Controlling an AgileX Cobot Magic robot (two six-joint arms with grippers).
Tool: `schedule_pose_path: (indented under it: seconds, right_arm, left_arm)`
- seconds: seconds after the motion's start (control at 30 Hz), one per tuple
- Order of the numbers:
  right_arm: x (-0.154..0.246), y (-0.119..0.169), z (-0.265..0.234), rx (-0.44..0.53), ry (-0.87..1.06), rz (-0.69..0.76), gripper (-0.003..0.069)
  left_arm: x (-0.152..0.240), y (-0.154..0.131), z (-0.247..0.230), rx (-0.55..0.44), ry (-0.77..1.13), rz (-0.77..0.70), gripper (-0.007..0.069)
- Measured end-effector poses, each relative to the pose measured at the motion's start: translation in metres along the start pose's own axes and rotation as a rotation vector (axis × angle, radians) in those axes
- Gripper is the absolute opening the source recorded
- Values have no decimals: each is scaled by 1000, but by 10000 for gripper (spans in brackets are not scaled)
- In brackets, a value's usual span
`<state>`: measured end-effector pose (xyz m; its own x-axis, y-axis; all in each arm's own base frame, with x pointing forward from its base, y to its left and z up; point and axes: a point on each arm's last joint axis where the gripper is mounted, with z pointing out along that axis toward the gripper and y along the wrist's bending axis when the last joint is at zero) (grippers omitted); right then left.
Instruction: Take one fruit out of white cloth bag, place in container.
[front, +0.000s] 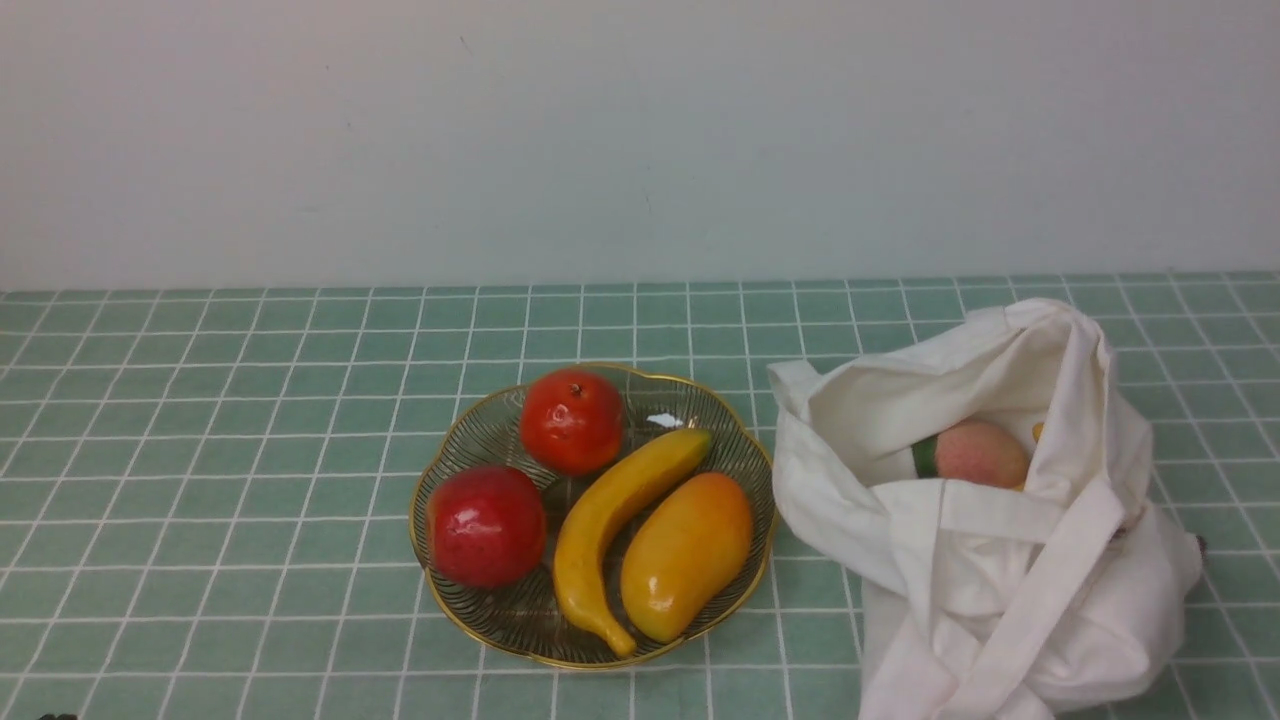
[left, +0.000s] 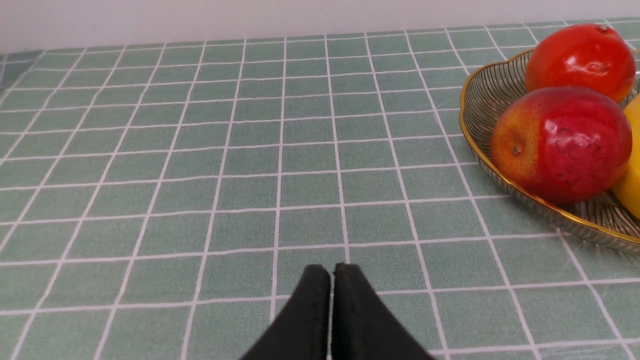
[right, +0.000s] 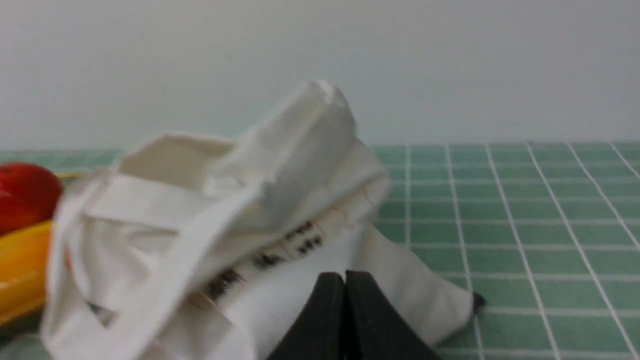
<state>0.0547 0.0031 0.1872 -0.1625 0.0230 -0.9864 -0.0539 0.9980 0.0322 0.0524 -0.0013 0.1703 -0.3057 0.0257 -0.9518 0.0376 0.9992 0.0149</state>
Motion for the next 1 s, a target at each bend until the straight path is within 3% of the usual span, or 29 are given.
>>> schedule_pose_path:
  seconds: [0.2,1.0]
  right_arm:
    - [6,-7,0,126,36,1,-14]
    - [6,-8,0,130,40,0,-14]
  left_arm:
    - [0,0,0,0,0,0,-8]
    - [0,0,0,0,0,0,-8]
